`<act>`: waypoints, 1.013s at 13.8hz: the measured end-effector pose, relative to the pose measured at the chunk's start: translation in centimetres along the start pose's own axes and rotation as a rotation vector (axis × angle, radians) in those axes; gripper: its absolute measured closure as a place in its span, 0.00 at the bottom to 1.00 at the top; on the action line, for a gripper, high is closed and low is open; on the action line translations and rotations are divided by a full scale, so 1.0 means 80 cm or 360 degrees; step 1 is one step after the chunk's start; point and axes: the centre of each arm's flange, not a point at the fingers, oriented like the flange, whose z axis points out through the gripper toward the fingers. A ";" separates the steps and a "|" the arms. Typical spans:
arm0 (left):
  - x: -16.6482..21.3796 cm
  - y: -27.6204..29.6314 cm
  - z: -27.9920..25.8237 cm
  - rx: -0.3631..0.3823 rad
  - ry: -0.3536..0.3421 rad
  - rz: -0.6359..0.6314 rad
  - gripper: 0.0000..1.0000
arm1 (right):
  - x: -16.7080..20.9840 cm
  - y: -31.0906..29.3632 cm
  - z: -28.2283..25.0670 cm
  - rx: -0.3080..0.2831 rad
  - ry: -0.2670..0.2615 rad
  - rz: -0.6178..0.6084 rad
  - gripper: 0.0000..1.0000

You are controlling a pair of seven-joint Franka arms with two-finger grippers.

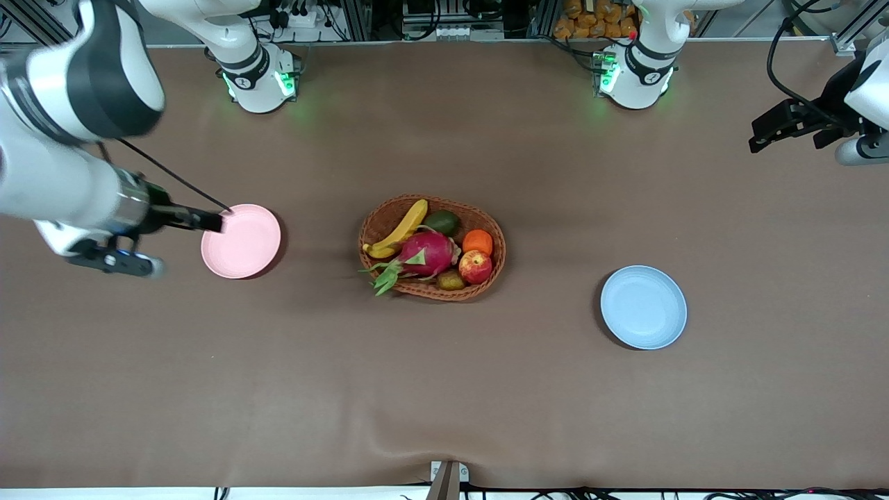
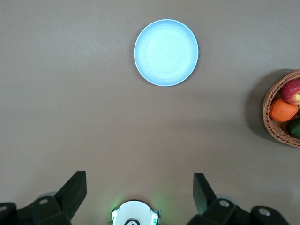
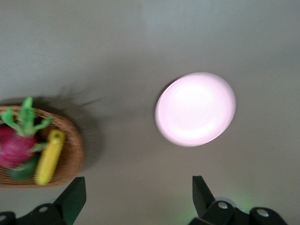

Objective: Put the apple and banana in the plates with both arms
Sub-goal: 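Move the right gripper over the basket toward the yellow banana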

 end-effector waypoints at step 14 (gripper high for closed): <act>0.003 0.003 0.004 0.0001 -0.0011 0.0006 0.00 | 0.004 -0.159 0.253 0.0007 -0.0073 0.0911 0.19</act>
